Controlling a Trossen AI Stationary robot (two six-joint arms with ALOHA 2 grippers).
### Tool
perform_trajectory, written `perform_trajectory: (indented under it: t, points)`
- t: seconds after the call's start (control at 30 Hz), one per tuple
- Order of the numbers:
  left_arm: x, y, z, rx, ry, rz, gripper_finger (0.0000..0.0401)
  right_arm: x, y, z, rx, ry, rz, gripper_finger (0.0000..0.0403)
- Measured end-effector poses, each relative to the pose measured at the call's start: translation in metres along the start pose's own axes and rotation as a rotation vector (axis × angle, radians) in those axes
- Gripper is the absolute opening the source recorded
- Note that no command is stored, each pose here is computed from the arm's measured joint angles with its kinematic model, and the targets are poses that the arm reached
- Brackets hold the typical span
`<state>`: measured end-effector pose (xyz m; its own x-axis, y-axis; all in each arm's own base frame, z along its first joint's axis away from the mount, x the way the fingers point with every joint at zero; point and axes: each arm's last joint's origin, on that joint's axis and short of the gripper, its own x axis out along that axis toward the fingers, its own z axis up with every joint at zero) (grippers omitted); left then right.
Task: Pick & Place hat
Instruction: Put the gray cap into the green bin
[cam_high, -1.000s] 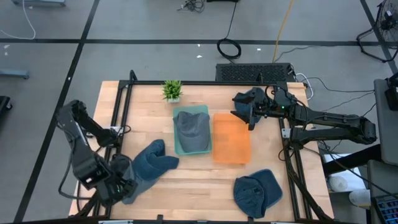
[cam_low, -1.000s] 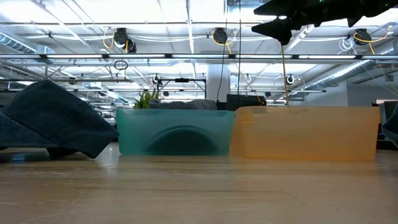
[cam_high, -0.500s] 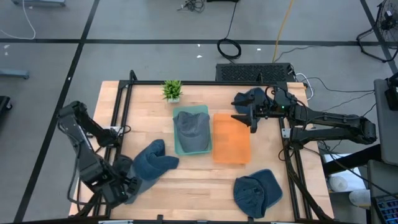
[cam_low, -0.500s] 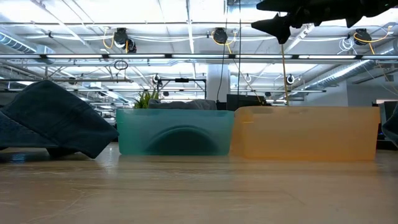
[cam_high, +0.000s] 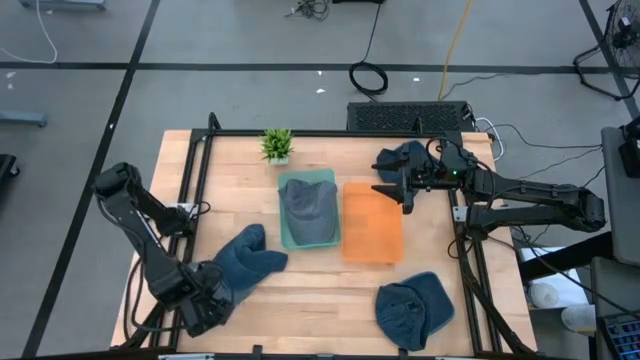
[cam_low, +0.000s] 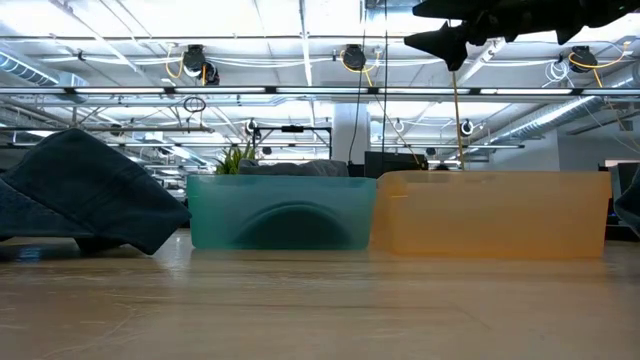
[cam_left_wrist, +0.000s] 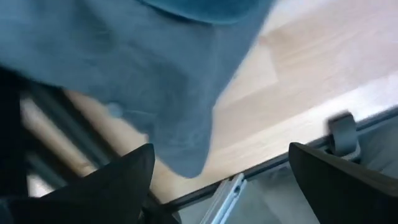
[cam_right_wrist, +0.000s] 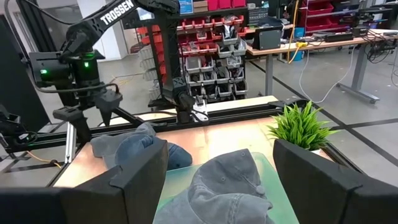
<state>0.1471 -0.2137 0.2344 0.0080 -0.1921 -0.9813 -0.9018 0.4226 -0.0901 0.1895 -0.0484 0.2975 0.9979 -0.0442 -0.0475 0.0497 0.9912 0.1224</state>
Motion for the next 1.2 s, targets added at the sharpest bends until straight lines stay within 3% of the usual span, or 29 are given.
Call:
perform_trajectory:
  t: [0.5,0.63,1.2]
  points:
    - [0.025,0.013,0.011,0.024,0.013,0.087,0.0379,0.0,0.0,0.0,-0.003,0.0,-0.001,0.0279]
    - [0.026,0.012,0.014,0.019,-0.053,0.06,0.0379,0.0,0.0,0.0,0.0,0.0,-0.001,0.0279]
    - [0.024,0.006,0.027,0.076,-0.057,0.058,0.0379,0.0,0.0,0.0,-0.076,0.003,-0.003,0.0279]
